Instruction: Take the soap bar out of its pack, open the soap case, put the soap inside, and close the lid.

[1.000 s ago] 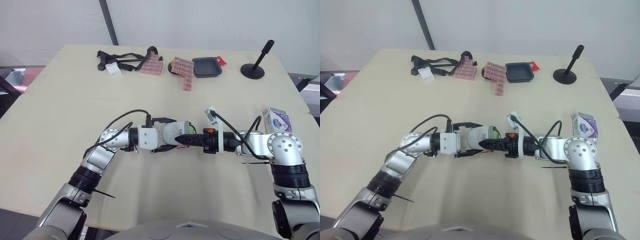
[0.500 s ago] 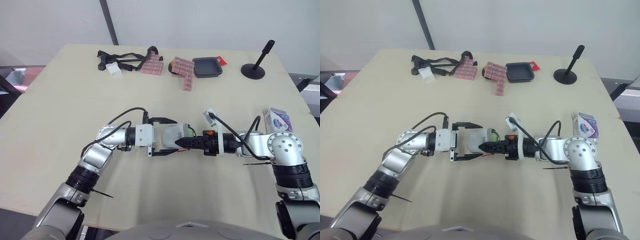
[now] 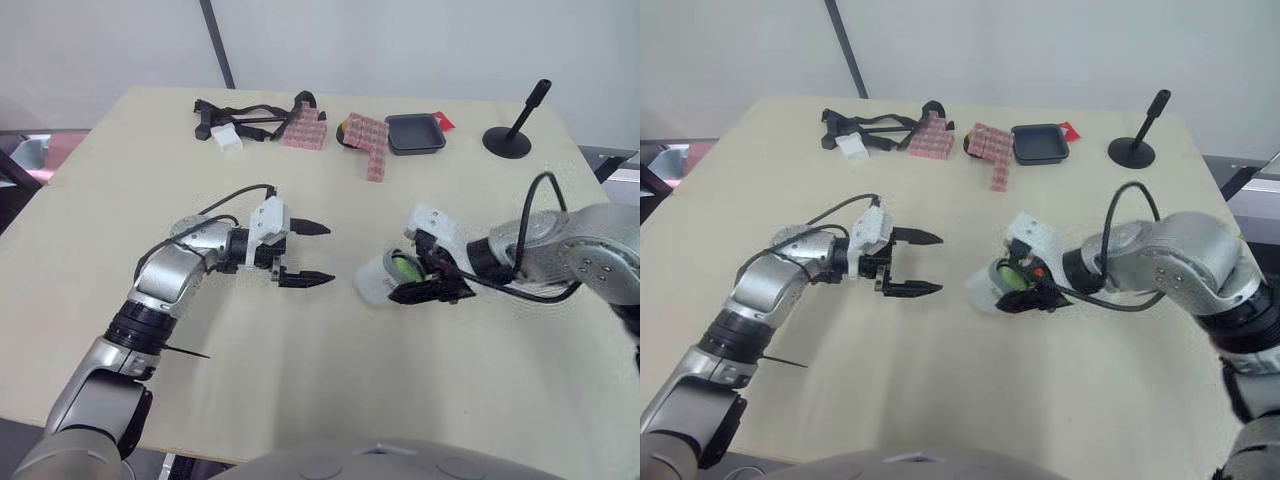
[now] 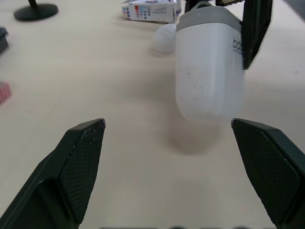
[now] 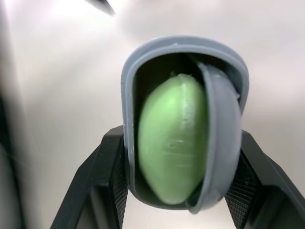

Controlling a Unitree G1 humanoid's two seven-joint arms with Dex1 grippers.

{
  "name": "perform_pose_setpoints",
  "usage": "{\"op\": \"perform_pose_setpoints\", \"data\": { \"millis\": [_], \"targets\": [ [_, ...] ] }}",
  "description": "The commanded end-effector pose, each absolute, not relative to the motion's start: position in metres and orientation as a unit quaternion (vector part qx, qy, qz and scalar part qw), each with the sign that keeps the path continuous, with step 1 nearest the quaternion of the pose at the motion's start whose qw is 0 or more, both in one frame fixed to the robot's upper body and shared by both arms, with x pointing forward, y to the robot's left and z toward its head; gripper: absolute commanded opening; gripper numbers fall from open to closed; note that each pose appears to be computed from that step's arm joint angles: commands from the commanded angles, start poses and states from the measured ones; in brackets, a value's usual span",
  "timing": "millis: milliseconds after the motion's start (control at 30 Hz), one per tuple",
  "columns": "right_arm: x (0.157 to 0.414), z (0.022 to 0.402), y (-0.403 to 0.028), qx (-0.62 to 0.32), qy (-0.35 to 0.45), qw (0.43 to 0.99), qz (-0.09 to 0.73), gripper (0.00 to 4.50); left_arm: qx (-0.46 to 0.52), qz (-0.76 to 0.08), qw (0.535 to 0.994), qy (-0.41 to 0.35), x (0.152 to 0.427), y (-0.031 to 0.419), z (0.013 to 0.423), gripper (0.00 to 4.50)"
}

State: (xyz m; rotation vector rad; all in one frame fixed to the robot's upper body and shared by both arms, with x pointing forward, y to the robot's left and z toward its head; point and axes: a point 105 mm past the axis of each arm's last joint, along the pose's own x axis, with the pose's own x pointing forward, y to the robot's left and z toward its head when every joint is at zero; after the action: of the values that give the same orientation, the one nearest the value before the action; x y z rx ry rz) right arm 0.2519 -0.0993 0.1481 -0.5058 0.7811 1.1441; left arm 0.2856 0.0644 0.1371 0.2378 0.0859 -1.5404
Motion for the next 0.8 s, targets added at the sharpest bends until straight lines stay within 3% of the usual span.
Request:
{"op": "perform_pose_setpoints", "data": {
  "millis": [33, 233, 500, 800],
  "targets": [
    [0.255, 0.161, -0.093, -0.322, 0.317, 0.709, 0.541, 2.09, 0.093, -0.722, 0.684, 0.042, 0.272, 0.048, 0.154, 4.50],
    [0.267, 0.162, -0.091, -0.426, 0.307, 0.666, 0.530, 2.09, 0.124, -0.707, 0.696, 0.024, 0.274, 0.024, 0.152, 4.50],
    [0.281, 0.162, -0.080, -0.455, 0.304, 0.649, 0.528, 2.09, 0.158, -0.675, 0.720, -0.006, 0.282, 0.007, 0.138, 4.50],
    [0.283, 0.163, -0.074, -0.469, 0.298, 0.636, 0.535, 2.09, 0.130, -0.661, 0.739, -0.004, 0.287, -0.006, 0.133, 4.50]
  ]
}}
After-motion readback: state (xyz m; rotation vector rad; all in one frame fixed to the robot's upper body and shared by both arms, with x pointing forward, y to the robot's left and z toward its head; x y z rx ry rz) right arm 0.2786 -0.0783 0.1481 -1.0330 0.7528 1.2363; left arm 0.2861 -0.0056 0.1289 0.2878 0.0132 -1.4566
